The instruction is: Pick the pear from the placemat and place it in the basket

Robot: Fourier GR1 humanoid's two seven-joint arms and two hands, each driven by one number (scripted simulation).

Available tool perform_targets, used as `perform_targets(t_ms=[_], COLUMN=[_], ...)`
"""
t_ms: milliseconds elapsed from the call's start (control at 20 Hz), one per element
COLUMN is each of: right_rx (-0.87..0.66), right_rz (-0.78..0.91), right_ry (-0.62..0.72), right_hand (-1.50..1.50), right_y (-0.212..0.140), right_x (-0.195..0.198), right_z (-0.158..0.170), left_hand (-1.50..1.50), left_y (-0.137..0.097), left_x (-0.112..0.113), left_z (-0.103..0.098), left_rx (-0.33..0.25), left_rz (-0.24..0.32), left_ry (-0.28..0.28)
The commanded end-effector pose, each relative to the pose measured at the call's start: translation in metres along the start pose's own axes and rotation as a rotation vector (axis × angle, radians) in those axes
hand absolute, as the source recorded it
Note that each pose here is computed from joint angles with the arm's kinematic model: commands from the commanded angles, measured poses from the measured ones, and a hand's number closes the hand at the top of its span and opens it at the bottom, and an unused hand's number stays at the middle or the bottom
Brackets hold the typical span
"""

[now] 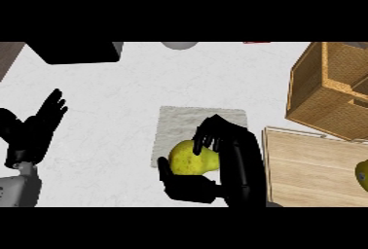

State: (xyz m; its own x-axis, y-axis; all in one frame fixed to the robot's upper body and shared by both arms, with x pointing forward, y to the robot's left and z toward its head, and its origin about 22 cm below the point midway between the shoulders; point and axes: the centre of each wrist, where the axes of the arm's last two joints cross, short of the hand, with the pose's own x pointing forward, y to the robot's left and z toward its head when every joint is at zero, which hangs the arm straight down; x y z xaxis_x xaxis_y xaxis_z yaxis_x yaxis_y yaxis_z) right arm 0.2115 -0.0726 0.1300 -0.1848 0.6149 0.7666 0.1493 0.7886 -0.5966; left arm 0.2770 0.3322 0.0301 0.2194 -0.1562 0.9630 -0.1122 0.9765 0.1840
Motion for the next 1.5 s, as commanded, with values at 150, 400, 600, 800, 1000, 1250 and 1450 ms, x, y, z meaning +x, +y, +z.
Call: perform_targets(t_ms=[150,400,600,800,1000,1250,1450], right_rx=[-0.192,-0.277,-0.328,-0.402,-0.451,-0.450,-0.449], right_rz=[0.077,0.117,0.140,0.258,0.291,0.295,0.344], right_ry=[0.055,0.088,0.149,0.214,0.230,0.273,0.248], right_hand=[1.50,1.50,1.50,1.50,1.50,1.50,1.50], right_y=[-0.075,-0.100,-0.110,-0.139,-0.157,-0.194,-0.202], right_x=[0.069,0.078,0.073,0.063,0.027,-0.019,-0.059], right_z=[0.012,-0.024,-0.061,-0.080,-0.096,-0.103,-0.109], left_hand=[0.00,0.00,0.00,0.00,0.00,0.00,0.00], left_y=[-0.020,-0.015,-0.022,-0.005,-0.007,-0.023,-0.025], left_x=[0.007,-0.004,0.036,0.015,0.010,0.033,0.011], left_z=[-0.015,0.000,-0.020,-0.008,-0.018,-0.016,-0.010], left_rx=[-0.019,-0.058,-0.047,-0.066,-0.039,-0.047,-0.053], left_rz=[0.014,-0.001,0.000,0.001,-0.005,0.003,0.000], left_ry=[-0.024,-0.003,-0.013,-0.041,-0.036,-0.046,-0.036])
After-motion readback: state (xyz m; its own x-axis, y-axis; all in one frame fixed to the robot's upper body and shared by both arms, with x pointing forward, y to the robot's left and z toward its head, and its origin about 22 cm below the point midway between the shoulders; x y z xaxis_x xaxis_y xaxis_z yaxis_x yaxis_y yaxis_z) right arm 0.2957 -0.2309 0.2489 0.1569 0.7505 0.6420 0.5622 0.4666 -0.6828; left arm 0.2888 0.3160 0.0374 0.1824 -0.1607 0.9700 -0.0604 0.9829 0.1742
